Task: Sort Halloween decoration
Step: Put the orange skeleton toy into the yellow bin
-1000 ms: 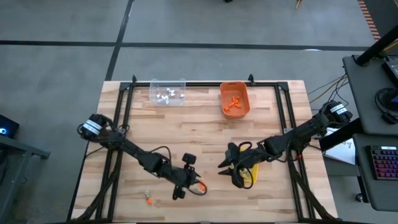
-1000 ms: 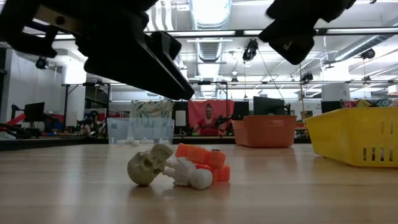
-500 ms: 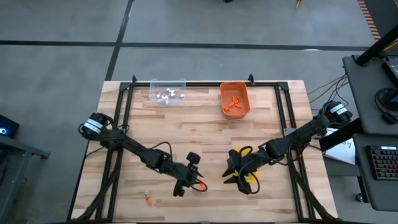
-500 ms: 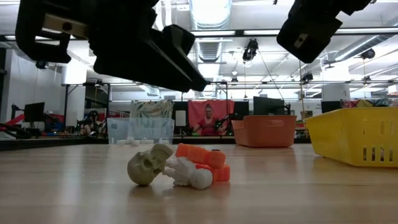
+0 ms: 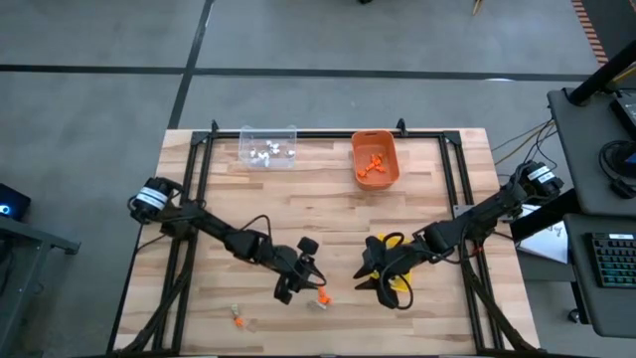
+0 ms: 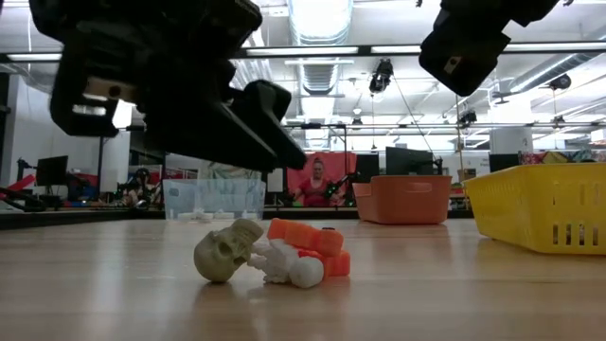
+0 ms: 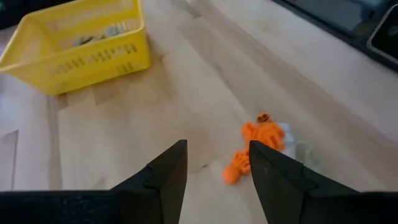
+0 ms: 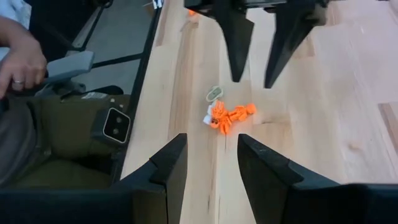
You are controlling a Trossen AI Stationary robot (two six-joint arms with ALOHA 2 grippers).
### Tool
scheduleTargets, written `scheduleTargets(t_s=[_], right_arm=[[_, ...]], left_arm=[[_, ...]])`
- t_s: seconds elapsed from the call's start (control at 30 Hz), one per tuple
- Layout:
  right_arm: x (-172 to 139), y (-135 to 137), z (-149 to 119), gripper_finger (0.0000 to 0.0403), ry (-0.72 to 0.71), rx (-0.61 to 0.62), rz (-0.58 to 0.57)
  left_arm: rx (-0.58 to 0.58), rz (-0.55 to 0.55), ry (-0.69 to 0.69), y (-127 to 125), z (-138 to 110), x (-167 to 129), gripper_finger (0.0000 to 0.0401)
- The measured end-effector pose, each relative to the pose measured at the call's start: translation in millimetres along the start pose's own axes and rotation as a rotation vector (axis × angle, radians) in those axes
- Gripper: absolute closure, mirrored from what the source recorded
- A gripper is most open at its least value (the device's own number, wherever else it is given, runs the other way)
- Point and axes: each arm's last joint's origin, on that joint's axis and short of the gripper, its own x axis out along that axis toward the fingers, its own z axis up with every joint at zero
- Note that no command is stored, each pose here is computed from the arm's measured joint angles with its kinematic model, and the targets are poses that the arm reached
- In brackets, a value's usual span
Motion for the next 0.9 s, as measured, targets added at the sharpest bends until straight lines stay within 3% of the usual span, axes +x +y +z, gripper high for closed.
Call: scheduleTargets(t_s=[0.47,0.9], right_arm=[[-0.1,-0.8,1.5,0.0271,-0.021,0.008,-0.021],[-0.2,-0.6,1.8,0.0271,-0.023,0.009,-0.020]], left_arm=[[-0.004,0.008,-0.037,1.6,-9.8,2.9,0.0246],[-0.049,-0.107,-0.073,6.5,-22.1,24.2,0.0255]])
